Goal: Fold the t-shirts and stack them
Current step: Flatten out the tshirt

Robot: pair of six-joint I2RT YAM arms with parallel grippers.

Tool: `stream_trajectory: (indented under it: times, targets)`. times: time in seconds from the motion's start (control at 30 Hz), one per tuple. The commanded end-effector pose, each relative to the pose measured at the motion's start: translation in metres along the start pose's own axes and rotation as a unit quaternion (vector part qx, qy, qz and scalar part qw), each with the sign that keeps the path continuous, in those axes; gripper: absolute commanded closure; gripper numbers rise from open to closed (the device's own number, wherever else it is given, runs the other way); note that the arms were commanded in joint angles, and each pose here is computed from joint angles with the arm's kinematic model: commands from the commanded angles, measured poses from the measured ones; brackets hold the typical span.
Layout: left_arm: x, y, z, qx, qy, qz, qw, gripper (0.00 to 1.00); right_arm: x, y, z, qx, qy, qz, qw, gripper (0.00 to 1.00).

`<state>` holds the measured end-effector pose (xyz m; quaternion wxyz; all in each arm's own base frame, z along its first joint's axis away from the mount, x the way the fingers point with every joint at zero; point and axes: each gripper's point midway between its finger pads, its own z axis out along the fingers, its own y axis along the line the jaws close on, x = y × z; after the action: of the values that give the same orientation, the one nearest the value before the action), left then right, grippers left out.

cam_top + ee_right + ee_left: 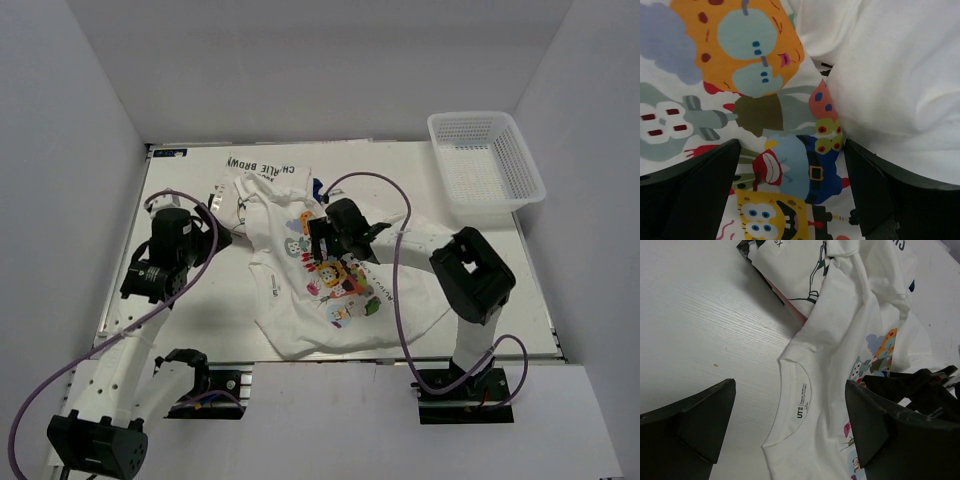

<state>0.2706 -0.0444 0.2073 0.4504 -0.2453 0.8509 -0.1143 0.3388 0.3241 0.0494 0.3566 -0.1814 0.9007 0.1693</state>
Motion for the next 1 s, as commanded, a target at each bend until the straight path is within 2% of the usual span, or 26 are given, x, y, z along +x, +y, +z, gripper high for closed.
stream_trajectory:
  times: [0.0, 0.1, 0.13, 0.2, 0.23, 0.27, 0.3, 0.37, 0.43, 0.5, 0.6, 0.63, 0.73, 0.77, 0.83, 0.97]
  targets:
    - [-0.025, -0.020, 0.001, 0.028, -0.027, 0.004, 0.999, 0.00, -0.005, -0.011, 0.008, 0.020, 0.002, 0.050, 0.999, 0.10]
    - [-0.031, -0.034, 0.014, 0.043, -0.022, 0.011, 0.999, 0.00, 0.031, -0.035, 0.001, 0.031, 0.039, 0.074, 0.996, 0.10]
    - [-0.029, -0.035, 0.021, 0.044, -0.016, 0.017, 0.999, 0.00, 0.037, -0.043, -0.010, 0.041, 0.049, 0.085, 0.994, 0.10]
    - [-0.041, -0.052, 0.036, 0.057, -0.018, 0.026, 0.998, 0.00, 0.084, -0.077, -0.040, 0.088, 0.091, 0.110, 0.986, 0.10]
    - [-0.035, -0.049, 0.045, 0.048, -0.006, 0.034, 0.998, 0.00, 0.077, -0.080, -0.043, 0.093, 0.078, 0.118, 0.986, 0.10]
    - [-0.045, -0.059, 0.049, 0.059, -0.010, 0.037, 0.998, 0.00, 0.104, -0.092, -0.055, 0.109, 0.109, 0.115, 0.981, 0.10]
    - [-0.046, -0.061, 0.055, 0.055, -0.006, 0.044, 0.998, 0.00, 0.102, -0.104, -0.066, 0.121, 0.098, 0.128, 0.979, 0.10]
    - [-0.049, -0.069, 0.078, 0.052, 0.007, 0.061, 0.997, 0.00, 0.157, -0.121, -0.094, 0.148, 0.152, 0.144, 0.967, 0.10]
    - [-0.048, -0.076, 0.092, 0.059, 0.019, 0.069, 0.996, 0.00, 0.171, -0.131, -0.111, 0.153, 0.158, 0.190, 0.957, 0.10]
    - [-0.046, -0.083, 0.114, 0.063, 0.030, 0.074, 0.995, 0.00, 0.173, -0.135, -0.126, 0.153, 0.149, 0.205, 0.955, 0.10]
    - [-0.046, -0.100, 0.131, 0.095, 0.040, 0.093, 0.990, 0.00, 0.151, -0.152, -0.138, 0.184, 0.112, 0.214, 0.953, 0.10]
    - [-0.039, -0.111, 0.143, 0.111, 0.056, 0.103, 0.987, 0.00, 0.154, -0.162, -0.146, 0.209, 0.118, 0.219, 0.946, 0.10]
    - [-0.035, -0.118, 0.164, 0.120, 0.080, 0.128, 0.981, 0.00, 0.102, -0.157, -0.153, 0.176, 0.054, 0.202, 0.962, 0.10]
    - [-0.020, -0.111, 0.183, 0.105, 0.106, 0.129, 0.980, 0.00, 0.096, -0.151, -0.153, 0.153, 0.051, 0.178, 0.971, 0.10]
    - [-0.008, -0.109, 0.205, 0.097, 0.133, 0.145, 0.976, 0.00, 0.059, -0.136, -0.155, 0.105, 0.000, 0.161, 0.981, 0.10]
    - [0.010, -0.081, 0.233, 0.036, 0.160, 0.165, 0.973, 0.00, 0.045, -0.135, -0.156, 0.095, -0.016, 0.142, 0.985, 0.10]
